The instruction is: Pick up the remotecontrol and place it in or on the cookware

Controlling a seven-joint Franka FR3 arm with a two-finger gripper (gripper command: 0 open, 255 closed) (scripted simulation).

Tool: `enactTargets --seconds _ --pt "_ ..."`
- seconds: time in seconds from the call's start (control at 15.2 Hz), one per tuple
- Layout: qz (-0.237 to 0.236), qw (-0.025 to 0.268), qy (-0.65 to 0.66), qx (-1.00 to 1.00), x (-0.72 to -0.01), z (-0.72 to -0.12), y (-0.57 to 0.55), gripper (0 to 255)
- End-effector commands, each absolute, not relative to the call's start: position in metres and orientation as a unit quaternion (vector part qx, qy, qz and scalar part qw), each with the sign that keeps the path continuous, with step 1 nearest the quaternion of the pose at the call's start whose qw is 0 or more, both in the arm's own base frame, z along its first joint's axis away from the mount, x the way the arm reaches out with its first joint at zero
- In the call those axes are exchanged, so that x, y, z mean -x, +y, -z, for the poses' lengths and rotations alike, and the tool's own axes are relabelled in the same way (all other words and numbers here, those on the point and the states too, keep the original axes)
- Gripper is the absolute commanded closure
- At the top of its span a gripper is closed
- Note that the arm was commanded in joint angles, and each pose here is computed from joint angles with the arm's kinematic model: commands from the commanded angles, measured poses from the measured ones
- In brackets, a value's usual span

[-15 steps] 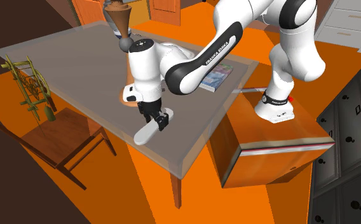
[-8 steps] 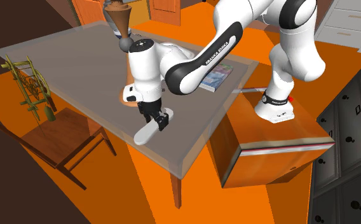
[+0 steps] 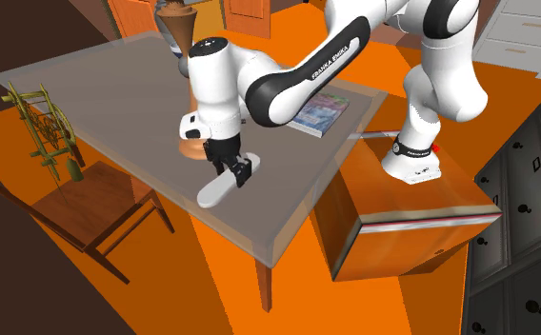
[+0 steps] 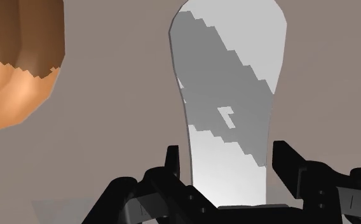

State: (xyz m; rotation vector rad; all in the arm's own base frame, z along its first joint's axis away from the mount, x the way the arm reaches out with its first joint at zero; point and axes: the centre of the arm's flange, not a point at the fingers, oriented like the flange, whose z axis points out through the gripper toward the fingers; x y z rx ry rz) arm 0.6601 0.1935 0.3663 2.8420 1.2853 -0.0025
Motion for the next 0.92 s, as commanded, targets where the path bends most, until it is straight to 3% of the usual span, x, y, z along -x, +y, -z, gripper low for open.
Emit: enactTargets --seconds 0.0,0.86 --pt "0.001 0.011 0.412 -0.911 -0.660 -0.378 0.194 255" --pt "0.001 0.011 0.412 -0.911 -0.660 -0.447 0.194 255"
